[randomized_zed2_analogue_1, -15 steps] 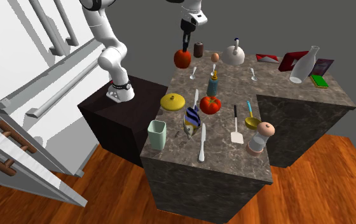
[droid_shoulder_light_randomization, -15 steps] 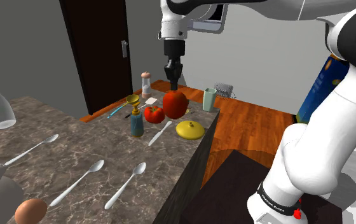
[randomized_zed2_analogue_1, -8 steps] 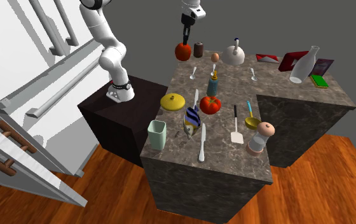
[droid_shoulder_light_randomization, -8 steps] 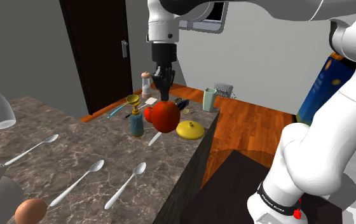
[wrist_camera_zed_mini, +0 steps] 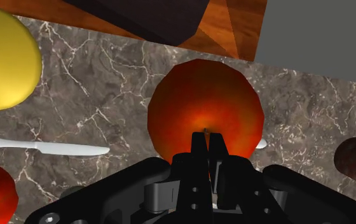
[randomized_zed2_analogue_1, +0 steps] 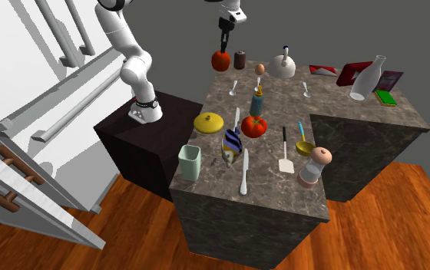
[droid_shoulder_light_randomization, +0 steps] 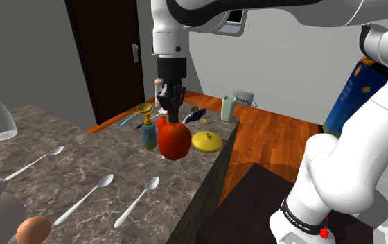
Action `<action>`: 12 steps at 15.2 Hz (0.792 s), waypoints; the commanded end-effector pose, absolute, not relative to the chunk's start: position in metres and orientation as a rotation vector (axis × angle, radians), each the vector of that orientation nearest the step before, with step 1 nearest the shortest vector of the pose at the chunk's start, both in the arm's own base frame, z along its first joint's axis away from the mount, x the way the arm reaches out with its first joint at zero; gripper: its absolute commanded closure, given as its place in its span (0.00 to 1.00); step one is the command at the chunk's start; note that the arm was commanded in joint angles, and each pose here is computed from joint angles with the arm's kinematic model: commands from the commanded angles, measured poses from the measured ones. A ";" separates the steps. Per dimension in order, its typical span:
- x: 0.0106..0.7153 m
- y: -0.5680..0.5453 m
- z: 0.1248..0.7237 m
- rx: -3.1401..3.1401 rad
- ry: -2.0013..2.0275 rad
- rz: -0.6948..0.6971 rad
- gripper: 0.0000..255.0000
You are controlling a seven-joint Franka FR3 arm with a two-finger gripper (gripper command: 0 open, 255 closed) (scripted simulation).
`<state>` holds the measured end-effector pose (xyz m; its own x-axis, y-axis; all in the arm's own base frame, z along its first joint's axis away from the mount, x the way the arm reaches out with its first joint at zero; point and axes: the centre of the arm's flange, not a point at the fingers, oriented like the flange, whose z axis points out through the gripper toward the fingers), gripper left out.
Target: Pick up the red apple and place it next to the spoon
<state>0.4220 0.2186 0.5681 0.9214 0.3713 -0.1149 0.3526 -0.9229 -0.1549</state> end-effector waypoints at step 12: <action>0.422 0.219 0.500 -2.950 -0.558 0.214 1.00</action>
<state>0.4224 0.2192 0.5064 0.9214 0.3712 -0.1149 0.3525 -0.9229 -0.1550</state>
